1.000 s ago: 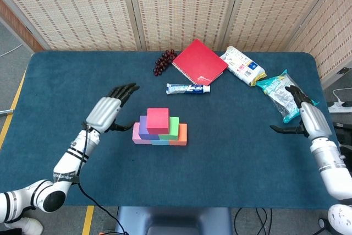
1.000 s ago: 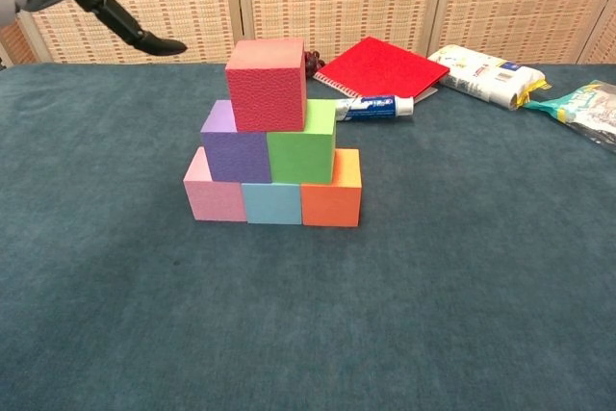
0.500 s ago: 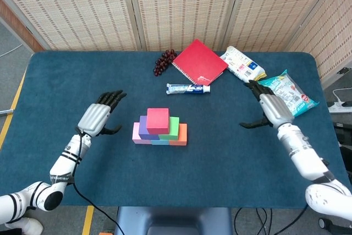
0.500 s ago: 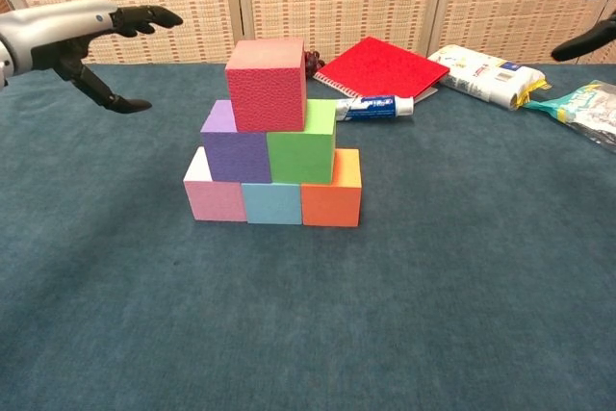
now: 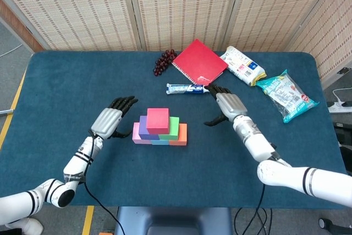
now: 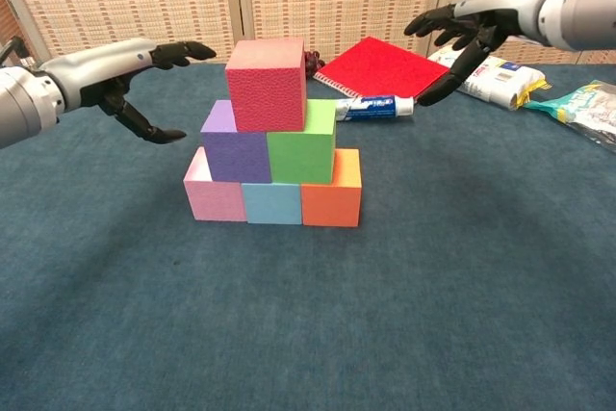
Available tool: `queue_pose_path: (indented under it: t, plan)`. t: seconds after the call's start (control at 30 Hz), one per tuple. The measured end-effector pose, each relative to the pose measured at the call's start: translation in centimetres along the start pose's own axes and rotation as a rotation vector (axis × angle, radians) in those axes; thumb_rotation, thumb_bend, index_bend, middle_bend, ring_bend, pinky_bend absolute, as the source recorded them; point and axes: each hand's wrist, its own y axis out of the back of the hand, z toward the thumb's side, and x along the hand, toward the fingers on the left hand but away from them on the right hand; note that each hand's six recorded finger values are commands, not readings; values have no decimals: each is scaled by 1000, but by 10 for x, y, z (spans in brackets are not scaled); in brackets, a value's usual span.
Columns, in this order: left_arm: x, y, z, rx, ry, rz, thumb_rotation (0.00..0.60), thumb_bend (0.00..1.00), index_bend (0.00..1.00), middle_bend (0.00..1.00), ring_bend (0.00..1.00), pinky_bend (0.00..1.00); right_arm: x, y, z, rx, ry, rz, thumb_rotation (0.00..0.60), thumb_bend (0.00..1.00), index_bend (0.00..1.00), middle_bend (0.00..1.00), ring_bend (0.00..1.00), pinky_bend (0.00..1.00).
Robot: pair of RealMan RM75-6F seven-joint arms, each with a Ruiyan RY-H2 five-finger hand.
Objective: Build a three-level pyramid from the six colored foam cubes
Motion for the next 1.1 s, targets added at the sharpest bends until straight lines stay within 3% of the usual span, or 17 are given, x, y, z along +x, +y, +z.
queue_pose_path:
  t: [0.43,1.1]
  plan:
    - [11,-12,10,-39,-35,-18,600,290,0,0,0,35,-34,-32,36,-23,45,26,600,0,0,7,0,0]
    - [16,-15,13,-45,-54,-22,600,290,0,0,0,34,-46,-52,50,-20,60,41,600,0,0,7,0,0]
